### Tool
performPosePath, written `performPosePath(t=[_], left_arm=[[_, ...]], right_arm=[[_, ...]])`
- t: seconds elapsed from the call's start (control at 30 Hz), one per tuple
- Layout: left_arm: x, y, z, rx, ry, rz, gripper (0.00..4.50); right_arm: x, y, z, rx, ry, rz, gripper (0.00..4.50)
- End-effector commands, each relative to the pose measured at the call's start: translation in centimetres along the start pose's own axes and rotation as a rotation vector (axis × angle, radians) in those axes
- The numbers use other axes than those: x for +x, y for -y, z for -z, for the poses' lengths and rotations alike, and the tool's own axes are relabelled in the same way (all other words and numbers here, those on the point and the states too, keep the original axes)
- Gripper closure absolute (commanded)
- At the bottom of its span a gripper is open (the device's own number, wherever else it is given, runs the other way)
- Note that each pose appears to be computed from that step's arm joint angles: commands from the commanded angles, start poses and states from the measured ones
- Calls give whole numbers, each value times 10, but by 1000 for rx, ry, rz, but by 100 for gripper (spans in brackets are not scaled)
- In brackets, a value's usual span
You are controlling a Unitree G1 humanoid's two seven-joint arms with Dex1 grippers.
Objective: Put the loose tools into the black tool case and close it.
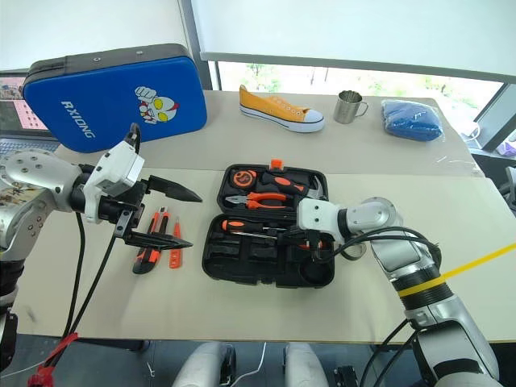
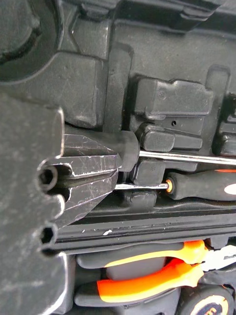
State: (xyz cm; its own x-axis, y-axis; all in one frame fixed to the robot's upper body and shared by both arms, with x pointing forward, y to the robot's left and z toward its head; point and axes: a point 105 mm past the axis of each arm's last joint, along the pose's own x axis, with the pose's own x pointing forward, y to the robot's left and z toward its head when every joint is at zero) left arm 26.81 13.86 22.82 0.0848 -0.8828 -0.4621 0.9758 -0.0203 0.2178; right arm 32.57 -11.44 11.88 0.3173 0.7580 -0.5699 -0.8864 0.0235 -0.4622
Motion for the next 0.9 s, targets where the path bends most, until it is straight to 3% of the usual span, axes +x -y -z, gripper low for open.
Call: performPosePath(t=[0.03,0.3,0.67,0.9], left_arm=[[0,-1,-7,49,2,-3,0],[1,-1,-6,56,6,-2,0],[1,2,-6,59,2,8,0],[-1,2,-6,58,-6,5,0]], right_arm=[[12,-18,11,56,-28,-80,446],[-8,-3,-28,129,116,-32,446],[-1,-6,-15,228,103,-2,446],[-25,9,-45,327,257,4,446]])
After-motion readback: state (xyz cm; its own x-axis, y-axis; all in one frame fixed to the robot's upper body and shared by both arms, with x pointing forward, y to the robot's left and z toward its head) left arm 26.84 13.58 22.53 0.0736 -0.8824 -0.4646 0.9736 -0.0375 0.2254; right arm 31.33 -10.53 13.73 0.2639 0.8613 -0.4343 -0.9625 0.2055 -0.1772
